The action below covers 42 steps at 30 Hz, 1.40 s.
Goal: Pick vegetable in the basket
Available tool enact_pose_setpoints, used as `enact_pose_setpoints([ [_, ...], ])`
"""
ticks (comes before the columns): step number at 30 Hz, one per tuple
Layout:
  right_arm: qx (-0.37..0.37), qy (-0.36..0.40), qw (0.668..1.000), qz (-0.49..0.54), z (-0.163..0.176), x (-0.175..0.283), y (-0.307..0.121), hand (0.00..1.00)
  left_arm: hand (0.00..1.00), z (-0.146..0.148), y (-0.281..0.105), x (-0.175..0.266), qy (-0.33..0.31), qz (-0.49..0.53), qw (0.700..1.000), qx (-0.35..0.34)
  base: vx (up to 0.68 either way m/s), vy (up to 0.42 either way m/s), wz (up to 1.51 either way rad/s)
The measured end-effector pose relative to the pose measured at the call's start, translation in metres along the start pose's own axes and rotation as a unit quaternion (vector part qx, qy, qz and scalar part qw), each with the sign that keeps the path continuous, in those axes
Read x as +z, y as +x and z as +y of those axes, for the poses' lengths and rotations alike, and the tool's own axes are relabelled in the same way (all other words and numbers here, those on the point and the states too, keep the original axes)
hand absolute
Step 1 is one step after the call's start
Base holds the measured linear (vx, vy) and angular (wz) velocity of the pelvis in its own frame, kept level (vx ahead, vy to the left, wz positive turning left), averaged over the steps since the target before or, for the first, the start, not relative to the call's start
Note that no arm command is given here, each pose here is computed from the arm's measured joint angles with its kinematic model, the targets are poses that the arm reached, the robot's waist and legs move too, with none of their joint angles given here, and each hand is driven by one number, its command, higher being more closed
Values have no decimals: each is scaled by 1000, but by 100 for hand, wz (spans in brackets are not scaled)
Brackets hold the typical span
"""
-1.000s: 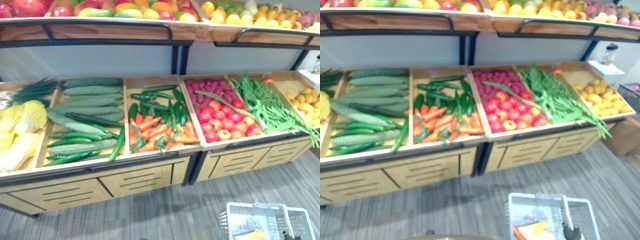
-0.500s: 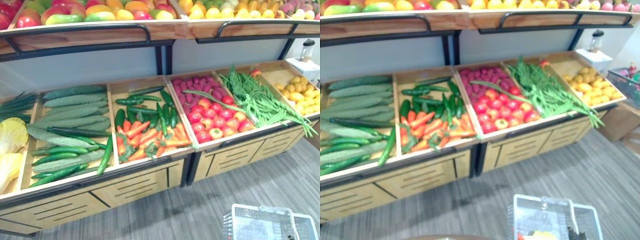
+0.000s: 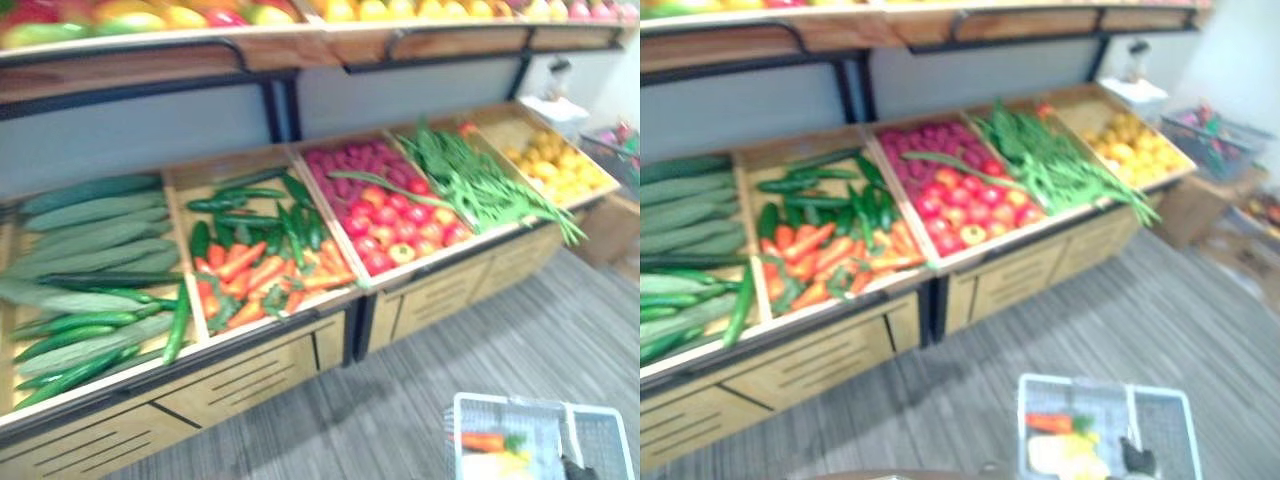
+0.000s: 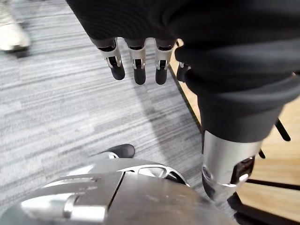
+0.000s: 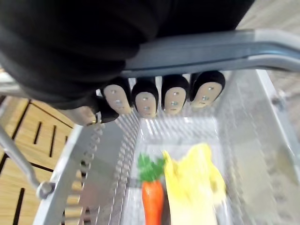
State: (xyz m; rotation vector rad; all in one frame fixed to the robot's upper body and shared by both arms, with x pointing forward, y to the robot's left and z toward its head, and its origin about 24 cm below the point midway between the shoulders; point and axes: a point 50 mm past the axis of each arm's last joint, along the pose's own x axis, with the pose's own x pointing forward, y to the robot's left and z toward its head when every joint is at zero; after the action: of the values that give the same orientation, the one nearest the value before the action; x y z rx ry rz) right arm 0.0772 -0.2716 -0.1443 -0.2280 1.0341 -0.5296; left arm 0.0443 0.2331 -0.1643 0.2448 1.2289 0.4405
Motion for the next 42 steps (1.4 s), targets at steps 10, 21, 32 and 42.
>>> enact_pose_setpoints([
  [10,46,32,996,71,35,-36,-18,100,0,5,4,31,19,-57,998,10,-131,18,-149],
  [21,42,52,988,140,37,-65,-30,100,0,-10,3,55,34,-91,995,-16,-119,-181,-66],
  [32,12,10,996,86,3,-41,-11,100,0,-35,-6,46,-101,-55,993,-24,-87,28,-58],
  [42,32,13,996,84,20,-45,-17,100,0,-28,-5,39,-146,-45,988,-11,69,138,-41],
])
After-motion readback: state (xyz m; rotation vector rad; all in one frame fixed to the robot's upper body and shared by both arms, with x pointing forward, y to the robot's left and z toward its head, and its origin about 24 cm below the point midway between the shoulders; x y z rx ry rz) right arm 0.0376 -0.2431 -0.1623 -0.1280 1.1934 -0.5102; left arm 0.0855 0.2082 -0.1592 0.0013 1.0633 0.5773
